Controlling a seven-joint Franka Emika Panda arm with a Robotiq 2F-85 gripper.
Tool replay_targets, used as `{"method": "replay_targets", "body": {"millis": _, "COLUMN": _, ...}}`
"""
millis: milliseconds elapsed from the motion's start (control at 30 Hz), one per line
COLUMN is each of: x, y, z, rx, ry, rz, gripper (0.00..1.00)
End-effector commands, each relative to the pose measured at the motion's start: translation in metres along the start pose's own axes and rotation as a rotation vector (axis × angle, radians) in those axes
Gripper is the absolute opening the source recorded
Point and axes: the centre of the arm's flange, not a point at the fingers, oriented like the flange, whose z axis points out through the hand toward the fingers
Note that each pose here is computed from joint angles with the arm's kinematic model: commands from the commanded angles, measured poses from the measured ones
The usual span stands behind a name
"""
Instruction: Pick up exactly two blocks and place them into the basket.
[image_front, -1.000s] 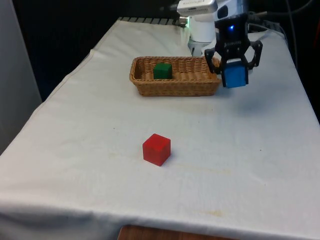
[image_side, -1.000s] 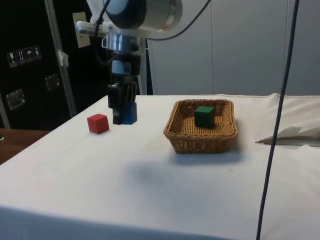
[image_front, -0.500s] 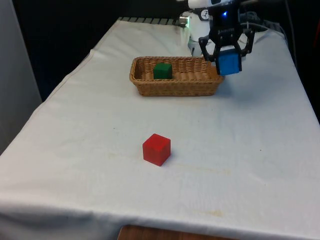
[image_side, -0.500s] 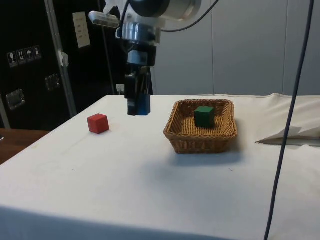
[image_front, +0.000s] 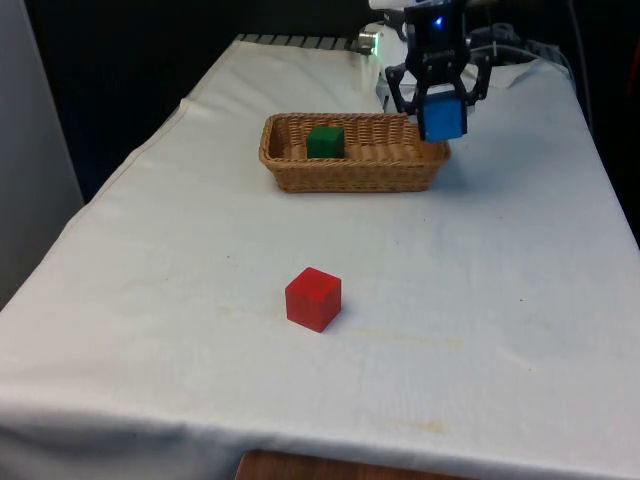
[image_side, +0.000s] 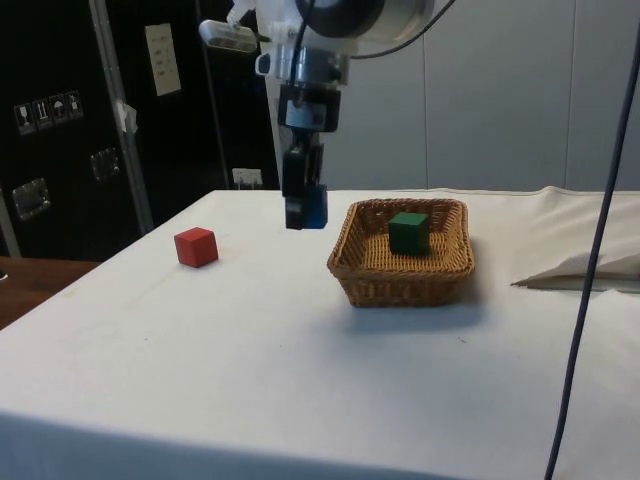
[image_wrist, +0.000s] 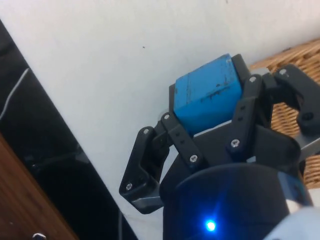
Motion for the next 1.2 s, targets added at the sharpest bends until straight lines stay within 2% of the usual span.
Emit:
{"method": "replay_targets", "body": {"millis": 0, "x": -0.005, "y": 0.004, "z": 0.003, "rx": -0.027, "ry": -0.005, "rz": -0.004, "gripper": 0.00}}
{"method": "replay_targets", "body": {"millis": 100, "x": -0.012, "y": 0.007, "z": 0.004, "rx": -0.038, "ry": -0.011, "rz": -0.018, "gripper": 0.00}}
{"method": "replay_targets", "body": {"millis": 133, "x": -0.010, "y": 0.004, "z": 0.001, "rx": -0.013, "ry": -0.006, "rz": -0.018, "gripper": 0.00}}
{"method": "replay_targets", "body": {"millis": 167, "x": -0.015, "y": 0.008, "z": 0.005, "rx": -0.041, "ry": -0.014, "rz": -0.022, "gripper": 0.00}}
{"method": "replay_targets", "body": {"millis": 300, "x": -0.023, "y": 0.011, "z": 0.007, "rx": -0.052, "ry": -0.022, "rz": -0.040, "gripper": 0.00}}
{"method": "replay_targets", "body": {"millis": 367, "x": -0.026, "y": 0.013, "z": 0.007, "rx": -0.055, "ry": -0.025, "rz": -0.045, "gripper": 0.00}}
{"method": "replay_targets", "body": {"millis": 400, "x": -0.024, "y": 0.009, "z": 0.004, "rx": -0.031, "ry": -0.021, "rz": -0.046, "gripper": 0.00}}
{"method": "replay_targets", "body": {"millis": 433, "x": -0.027, "y": 0.014, "z": 0.007, "rx": -0.057, "ry": -0.027, "rz": -0.048, "gripper": 0.00}}
{"method": "replay_targets", "body": {"millis": 667, "x": -0.038, "y": 0.023, "z": 0.010, "rx": -0.071, "ry": -0.049, "rz": -0.073, "gripper": 0.00}}
{"method": "replay_targets", "body": {"millis": 700, "x": -0.037, "y": 0.019, "z": 0.007, "rx": -0.051, "ry": -0.045, "rz": -0.072, "gripper": 0.00}}
{"method": "replay_targets", "body": {"millis": 733, "x": -0.040, "y": 0.024, "z": 0.010, "rx": -0.072, "ry": -0.053, "rz": -0.076, "gripper": 0.00}}
{"method": "replay_targets", "body": {"millis": 933, "x": -0.049, "y": 0.033, "z": 0.014, "rx": -0.084, "ry": -0.077, "rz": -0.089, "gripper": 0.00}}
{"method": "replay_targets", "body": {"millis": 967, "x": -0.049, "y": 0.031, "z": 0.012, "rx": -0.068, "ry": -0.073, "rz": -0.087, "gripper": 0.00}}
{"method": "replay_targets", "body": {"millis": 1000, "x": -0.051, "y": 0.034, "z": 0.015, "rx": -0.085, "ry": -0.081, "rz": -0.092, "gripper": 0.00}}
{"method": "replay_targets", "body": {"millis": 1167, "x": -0.061, "y": 0.044, "z": 0.018, "rx": -0.096, "ry": -0.103, "rz": -0.101, "gripper": 0.00}}
